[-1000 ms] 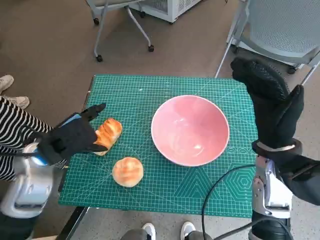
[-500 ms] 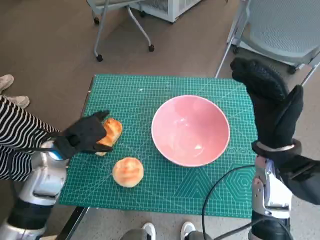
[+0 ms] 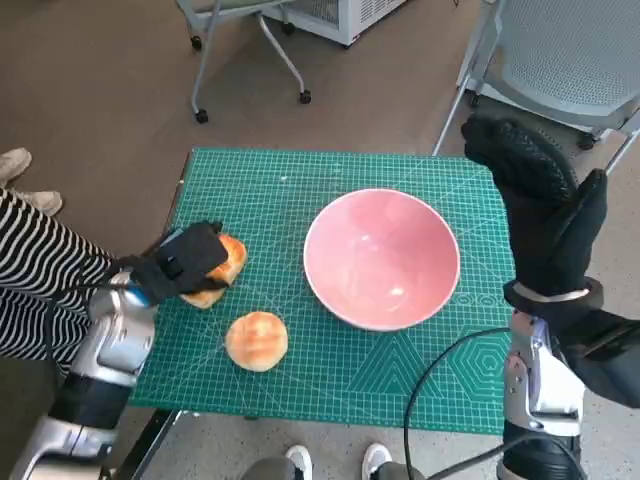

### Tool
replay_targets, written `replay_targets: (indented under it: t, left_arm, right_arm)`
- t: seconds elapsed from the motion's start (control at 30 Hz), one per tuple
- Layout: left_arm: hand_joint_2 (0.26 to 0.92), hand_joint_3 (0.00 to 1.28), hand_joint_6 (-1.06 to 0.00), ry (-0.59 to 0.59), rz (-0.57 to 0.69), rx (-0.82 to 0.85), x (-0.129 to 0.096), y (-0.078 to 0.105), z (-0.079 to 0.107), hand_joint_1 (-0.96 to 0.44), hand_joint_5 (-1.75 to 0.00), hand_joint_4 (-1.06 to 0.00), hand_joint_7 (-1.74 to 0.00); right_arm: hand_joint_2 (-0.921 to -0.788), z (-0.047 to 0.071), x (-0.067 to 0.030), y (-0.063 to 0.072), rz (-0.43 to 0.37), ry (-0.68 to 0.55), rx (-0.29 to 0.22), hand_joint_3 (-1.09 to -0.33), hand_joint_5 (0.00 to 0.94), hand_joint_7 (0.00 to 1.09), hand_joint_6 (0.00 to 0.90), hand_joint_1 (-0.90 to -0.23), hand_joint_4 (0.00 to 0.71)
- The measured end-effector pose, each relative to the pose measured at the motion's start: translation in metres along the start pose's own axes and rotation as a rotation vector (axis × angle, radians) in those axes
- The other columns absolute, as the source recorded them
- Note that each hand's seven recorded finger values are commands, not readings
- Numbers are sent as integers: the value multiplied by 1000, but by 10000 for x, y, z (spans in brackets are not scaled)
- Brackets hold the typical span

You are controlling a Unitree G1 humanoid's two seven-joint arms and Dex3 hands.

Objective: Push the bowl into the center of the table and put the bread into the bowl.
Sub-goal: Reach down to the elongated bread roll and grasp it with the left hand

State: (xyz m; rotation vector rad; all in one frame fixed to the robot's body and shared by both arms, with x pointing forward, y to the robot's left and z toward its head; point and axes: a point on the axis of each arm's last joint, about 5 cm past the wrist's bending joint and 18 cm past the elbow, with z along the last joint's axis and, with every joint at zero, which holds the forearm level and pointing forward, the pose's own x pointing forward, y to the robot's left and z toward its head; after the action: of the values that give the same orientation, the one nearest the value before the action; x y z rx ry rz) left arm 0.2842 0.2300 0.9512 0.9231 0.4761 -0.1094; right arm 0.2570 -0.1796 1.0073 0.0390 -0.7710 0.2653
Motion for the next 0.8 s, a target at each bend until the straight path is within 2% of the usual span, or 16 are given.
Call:
replay_targets:
  t: [0.03, 0.07, 0.1, 0.13, 0.23, 0.33, 0.67, 0.8]
  left_arm:
    - [843, 5, -638, 5, 5, 6, 11, -7, -10, -106, -1020, -703, -283]
    - [859, 9, -635, 10, 9, 12, 23, -17, -25, 72, -1046, -744, -429]
    - [866, 27, -654, 13, 12, 15, 30, -24, -36, 45, -1068, -782, -628]
    - [870, 38, -666, 11, 18, 20, 39, -32, -48, 28, -1082, -806, -756]
    - [861, 49, -709, -10, 39, 29, 43, -33, -48, 9, -1032, -864, -921]
    - [847, 57, -742, -44, 72, 28, 25, -31, -50, 3, -977, -900, -976]
    - [841, 64, -760, -210, 168, -1, -175, -57, -52, 1, -988, -914, -958]
    - [840, 65, -771, -292, 221, -20, -297, 9, 23, 1, -1013, -910, -926]
  right_arm:
    - [-921, 0, 0, 0, 0, 0, 1, -630, 0, 508, 116, -694, 214]
    - [-921, 0, 0, 0, 0, 0, 1, -631, 0, 508, 116, -694, 214]
    - [-921, 0, 0, -1, 0, -1, 1, -631, 0, 508, 116, -694, 214]
    - [-921, 0, -1, -1, 0, -1, 2, -631, 0, 507, 116, -694, 214]
    - [-921, 0, -1, -1, 0, -1, 3, -631, 0, 507, 116, -694, 214]
    - [-921, -2, -1, 0, 1, -1, 5, -631, 0, 507, 116, -694, 213]
    - [-921, -32, -12, -9, 5, 13, 9, -631, 0, 506, 117, -689, 213]
    - [-921, -40, -14, -13, 5, 15, 9, -630, 0, 506, 118, -685, 213]
